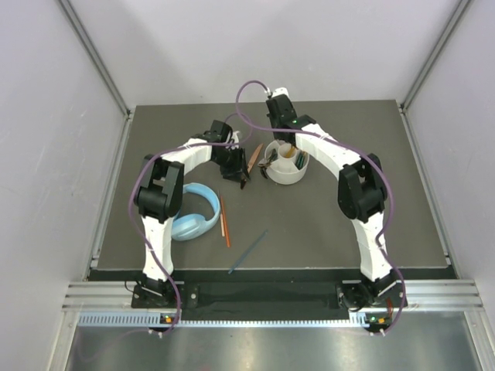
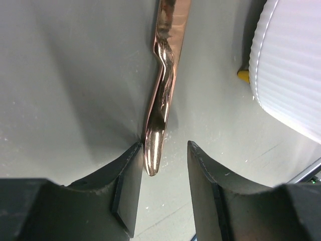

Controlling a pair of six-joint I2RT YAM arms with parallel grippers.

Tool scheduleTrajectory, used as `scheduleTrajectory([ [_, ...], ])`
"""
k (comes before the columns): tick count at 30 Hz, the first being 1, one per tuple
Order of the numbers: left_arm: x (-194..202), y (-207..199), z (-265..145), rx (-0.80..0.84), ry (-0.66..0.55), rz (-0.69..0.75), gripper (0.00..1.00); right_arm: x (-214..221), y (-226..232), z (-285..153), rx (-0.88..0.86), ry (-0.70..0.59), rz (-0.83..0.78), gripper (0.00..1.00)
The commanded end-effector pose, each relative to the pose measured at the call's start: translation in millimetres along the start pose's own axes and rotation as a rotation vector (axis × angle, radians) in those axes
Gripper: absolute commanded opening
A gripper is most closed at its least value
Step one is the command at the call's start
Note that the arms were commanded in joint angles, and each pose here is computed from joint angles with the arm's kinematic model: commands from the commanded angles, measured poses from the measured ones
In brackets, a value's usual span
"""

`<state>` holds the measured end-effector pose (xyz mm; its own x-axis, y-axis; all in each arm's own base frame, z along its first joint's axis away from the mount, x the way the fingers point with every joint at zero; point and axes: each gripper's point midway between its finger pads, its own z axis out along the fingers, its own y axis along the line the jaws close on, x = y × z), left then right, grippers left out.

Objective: Sort the eating utensils into containers
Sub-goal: Place the chopstick in the container.

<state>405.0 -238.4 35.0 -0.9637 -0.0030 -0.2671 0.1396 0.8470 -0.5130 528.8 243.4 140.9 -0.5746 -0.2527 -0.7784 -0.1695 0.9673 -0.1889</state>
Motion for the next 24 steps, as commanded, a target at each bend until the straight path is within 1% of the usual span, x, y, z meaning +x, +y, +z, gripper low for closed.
scheduleTrajectory([
  [1,-7.2,-0.2,1.2,-0.013,-0.007,0.025,0.46,-8.4,-0.8,-31.9,-0.063,0.002,0.066,0.0],
  [9,-9.7,-0.3,-1.6,-0.023,-0.01,0.032,0.46,-5.2,14.5,-38.1,-0.11,0.011,0.069,0.0],
  [10,-10.3,-1.0,-2.6,-0.022,-0.013,0.034,0.46,-7.9,15.1,-39.7,-0.112,0.007,0.071,0.07],
  [13,-9.6,-0.1,-1.9,-0.025,-0.011,0.032,0.46,-7.6,12.4,-42.3,-0.097,0.011,0.077,0.14],
  [16,-10.2,0.5,-1.2,-0.024,-0.01,0.03,0.46,-9.4,4.8,-49.0,-0.071,0.002,0.087,0.16],
  [20,-12.0,-1.6,-2.4,-0.022,-0.014,0.034,0.46,-13.0,-6.8,-58.7,-0.029,-0.02,0.108,0.21],
  [24,-12.8,-2.5,-2.6,-0.018,-0.015,0.034,0.46,-16.9,-14.5,-64.8,-0.002,-0.045,0.121,0.22],
])
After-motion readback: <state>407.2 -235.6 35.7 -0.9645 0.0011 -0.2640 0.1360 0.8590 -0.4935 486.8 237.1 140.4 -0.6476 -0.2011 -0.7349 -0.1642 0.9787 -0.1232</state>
